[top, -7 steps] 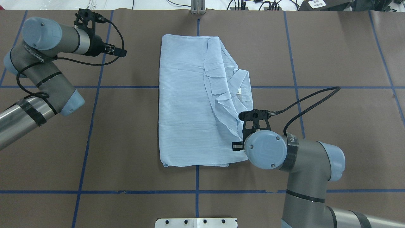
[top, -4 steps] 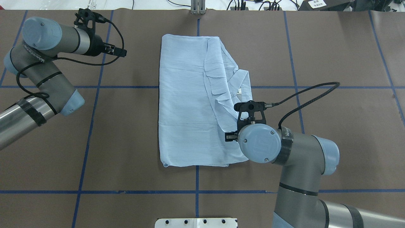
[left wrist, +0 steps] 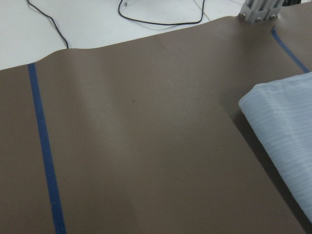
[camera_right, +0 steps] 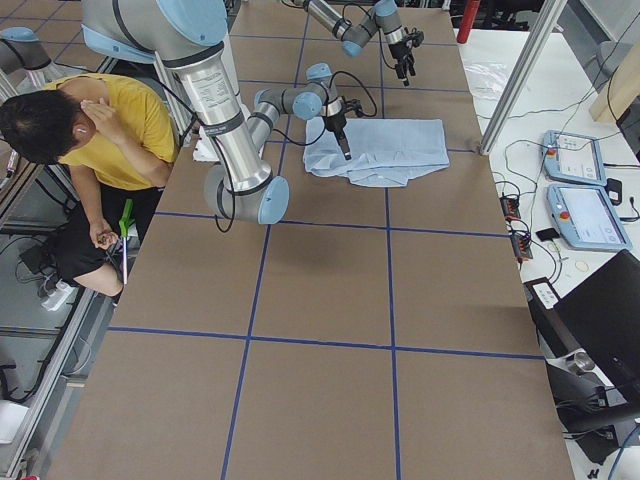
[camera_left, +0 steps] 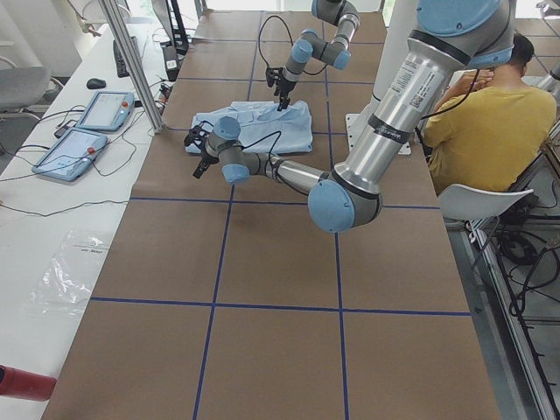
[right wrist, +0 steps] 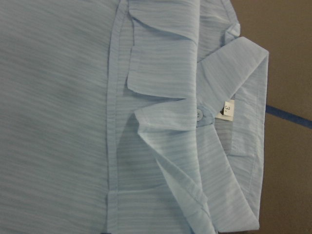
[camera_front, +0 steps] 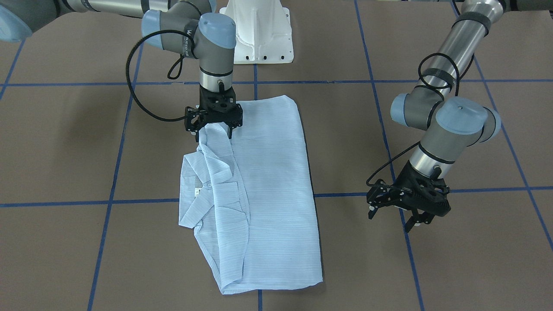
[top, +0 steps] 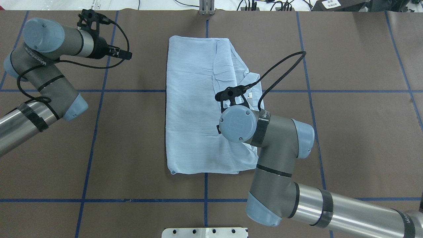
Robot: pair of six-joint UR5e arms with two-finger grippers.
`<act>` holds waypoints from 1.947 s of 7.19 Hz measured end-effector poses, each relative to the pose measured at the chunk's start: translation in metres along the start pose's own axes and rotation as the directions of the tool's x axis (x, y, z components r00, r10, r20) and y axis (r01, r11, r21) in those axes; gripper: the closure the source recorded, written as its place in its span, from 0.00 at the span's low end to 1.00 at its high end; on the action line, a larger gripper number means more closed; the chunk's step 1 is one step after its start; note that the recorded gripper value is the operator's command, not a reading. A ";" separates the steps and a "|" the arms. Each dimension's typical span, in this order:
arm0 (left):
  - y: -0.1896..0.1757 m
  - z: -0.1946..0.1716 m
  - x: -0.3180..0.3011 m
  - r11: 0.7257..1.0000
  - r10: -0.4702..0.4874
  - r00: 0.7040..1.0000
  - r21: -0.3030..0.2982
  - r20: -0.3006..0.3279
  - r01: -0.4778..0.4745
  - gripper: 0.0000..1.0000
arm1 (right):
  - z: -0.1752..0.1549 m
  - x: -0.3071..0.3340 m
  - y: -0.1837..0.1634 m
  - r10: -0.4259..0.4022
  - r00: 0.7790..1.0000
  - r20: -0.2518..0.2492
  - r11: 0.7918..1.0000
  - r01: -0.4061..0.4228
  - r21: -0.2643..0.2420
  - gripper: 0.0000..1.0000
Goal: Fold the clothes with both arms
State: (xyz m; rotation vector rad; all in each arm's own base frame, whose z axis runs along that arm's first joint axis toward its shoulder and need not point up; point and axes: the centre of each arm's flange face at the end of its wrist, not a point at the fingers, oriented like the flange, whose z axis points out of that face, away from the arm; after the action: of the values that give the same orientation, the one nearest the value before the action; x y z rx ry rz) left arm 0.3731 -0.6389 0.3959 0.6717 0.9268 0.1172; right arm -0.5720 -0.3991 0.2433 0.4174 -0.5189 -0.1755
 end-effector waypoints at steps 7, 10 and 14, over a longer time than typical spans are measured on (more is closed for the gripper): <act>0.006 0.001 -0.006 1.000 -0.002 1.000 -0.008 0.007 0.002 0.00 | 0.038 0.032 -0.022 -0.271 0.957 -0.103 0.961 0.264 -0.081 0.19; 0.006 0.001 -0.004 1.000 -0.001 1.000 -0.007 0.005 0.001 0.00 | 0.058 0.137 -0.026 -0.256 0.953 -0.160 0.964 0.239 -0.119 0.10; 0.005 -0.001 0.000 1.000 -0.021 1.000 0.010 -0.016 0.022 0.00 | -0.006 0.172 -0.009 -0.002 0.998 -0.055 0.999 0.000 -0.039 0.02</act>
State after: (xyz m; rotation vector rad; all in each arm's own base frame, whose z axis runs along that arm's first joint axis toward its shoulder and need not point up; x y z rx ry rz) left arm 0.3733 -0.6342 0.3982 0.6707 0.9503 0.0989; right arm -0.4228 -0.4507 0.3114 0.3839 -0.4604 -0.1741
